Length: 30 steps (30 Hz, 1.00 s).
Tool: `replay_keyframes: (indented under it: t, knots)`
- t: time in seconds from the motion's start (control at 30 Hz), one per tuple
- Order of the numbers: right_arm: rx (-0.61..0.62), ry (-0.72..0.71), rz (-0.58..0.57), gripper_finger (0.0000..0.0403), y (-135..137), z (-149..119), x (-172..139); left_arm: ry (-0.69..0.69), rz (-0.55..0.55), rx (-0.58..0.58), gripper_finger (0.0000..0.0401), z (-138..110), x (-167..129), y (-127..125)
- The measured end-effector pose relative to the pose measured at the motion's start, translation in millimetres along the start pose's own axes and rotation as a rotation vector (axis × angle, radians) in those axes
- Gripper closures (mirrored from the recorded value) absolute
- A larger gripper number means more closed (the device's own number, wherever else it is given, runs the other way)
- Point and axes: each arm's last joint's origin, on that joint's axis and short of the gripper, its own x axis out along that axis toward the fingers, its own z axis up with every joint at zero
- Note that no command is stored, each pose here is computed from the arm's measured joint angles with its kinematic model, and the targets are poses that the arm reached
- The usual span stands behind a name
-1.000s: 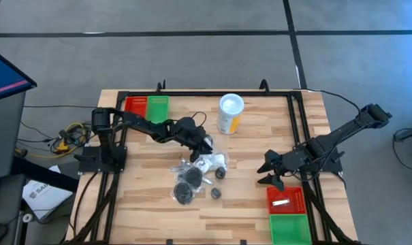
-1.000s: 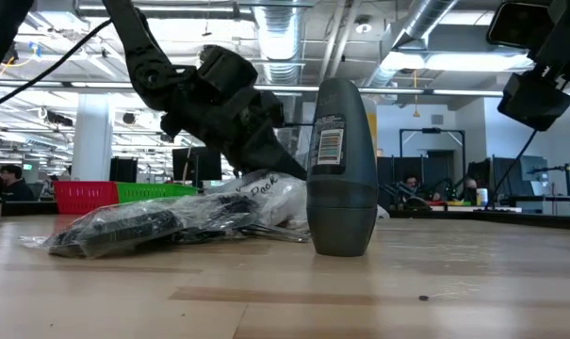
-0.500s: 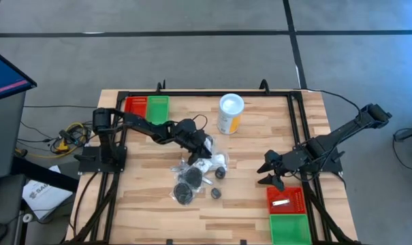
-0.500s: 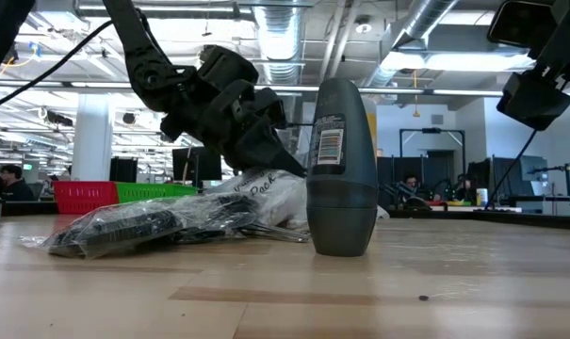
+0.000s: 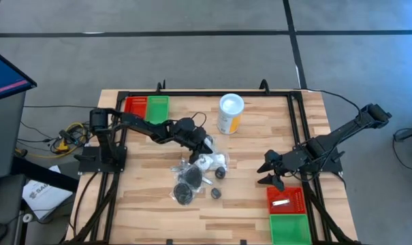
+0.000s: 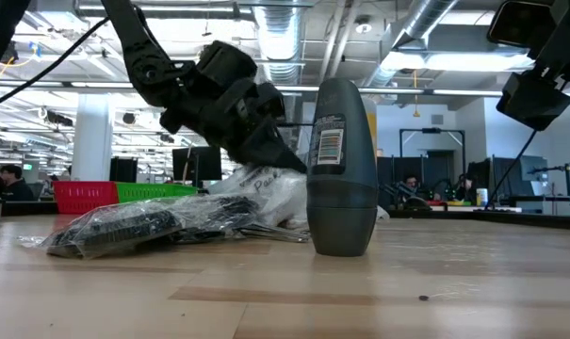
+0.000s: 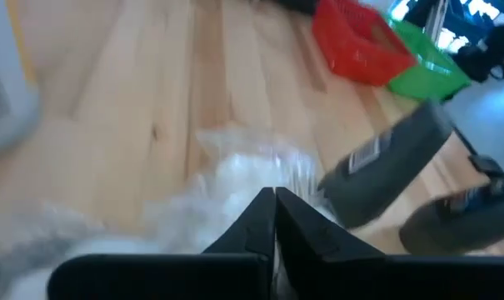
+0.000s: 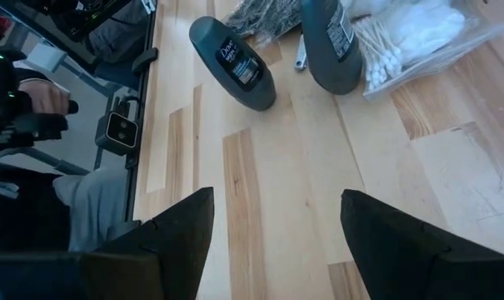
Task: Pick & Place Travel size toiletries
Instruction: Put the white cotton pack into the bottom green bin
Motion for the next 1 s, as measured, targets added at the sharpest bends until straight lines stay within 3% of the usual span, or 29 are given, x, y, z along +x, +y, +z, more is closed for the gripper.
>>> replay_keyframes:
  t: [0.2, 0.33, 0.47, 0.83, 1.0]
  knots:
    - [-0.001, 0.001, -0.002, 0.0154, -0.1, -0.2, 0.0, -0.037, -0.01, 0.04, 0.0373, 13.1, -9.4, -8.3]
    - [-0.001, 0.001, -0.003, 0.0154, -0.2, -0.3, 0.0, -0.01, -0.004, 0.056, 0.0396, 12.0, -10.4, -12.0]
    - [-0.001, 0.001, -0.003, 0.0154, -0.2, -0.3, 0.0, -0.008, -0.006, 0.057, 0.0382, 11.6, -9.9, -13.3]
    - [0.0, 0.001, -0.003, 0.0154, -0.2, -0.3, 0.0, -0.011, 0.031, -0.007, 0.0253, 12.6, -14.3, -2.6]
    - [0.002, 0.001, -0.003, 0.0154, -0.2, -0.3, 0.0, 0.073, 0.061, -0.06, 0.0209, 3.9, -16.6, 3.0]
